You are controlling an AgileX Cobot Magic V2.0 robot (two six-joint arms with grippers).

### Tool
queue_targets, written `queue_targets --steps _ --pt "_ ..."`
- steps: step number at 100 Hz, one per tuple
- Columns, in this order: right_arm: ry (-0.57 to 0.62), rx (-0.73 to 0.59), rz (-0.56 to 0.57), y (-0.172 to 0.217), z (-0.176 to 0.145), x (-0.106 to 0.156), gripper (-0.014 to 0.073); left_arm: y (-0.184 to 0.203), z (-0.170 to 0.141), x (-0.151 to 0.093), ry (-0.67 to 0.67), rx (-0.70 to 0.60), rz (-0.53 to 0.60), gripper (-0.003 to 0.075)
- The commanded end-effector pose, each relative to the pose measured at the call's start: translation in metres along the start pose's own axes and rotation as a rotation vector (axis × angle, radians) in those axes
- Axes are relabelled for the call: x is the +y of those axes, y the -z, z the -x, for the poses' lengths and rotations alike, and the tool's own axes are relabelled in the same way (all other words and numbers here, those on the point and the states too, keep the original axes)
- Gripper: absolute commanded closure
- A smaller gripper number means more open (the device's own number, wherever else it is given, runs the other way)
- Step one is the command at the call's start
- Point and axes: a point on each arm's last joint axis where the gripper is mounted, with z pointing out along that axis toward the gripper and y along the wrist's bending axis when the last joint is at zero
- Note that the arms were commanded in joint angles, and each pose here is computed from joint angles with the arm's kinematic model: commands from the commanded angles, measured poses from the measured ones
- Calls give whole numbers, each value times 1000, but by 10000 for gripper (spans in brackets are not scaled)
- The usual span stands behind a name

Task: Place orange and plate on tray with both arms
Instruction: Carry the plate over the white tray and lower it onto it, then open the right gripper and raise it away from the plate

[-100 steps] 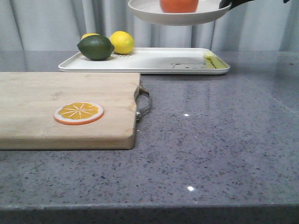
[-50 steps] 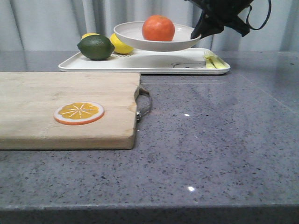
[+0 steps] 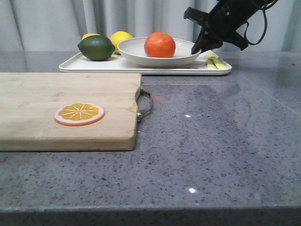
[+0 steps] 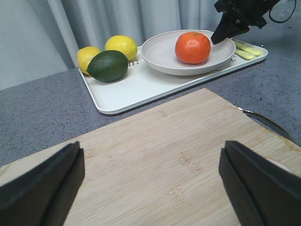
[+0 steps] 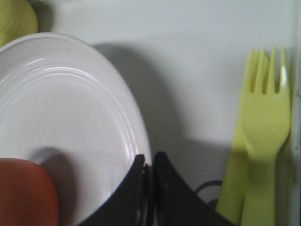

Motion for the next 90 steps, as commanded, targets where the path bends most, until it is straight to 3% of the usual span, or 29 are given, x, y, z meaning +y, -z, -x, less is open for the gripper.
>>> queue_targets --steps 1,65,75,90 --pt "34 -148 34 34 28 22 695 1 11 4 14 -42 35 157" --pt "42 -130 19 27 25 17 683 1 11 4 14 -42 34 157" --pt "42 -130 19 27 25 17 599 1 11 4 14 -42 34 157" --pt "42 -130 19 27 25 17 386 1 11 4 14 -42 34 157"
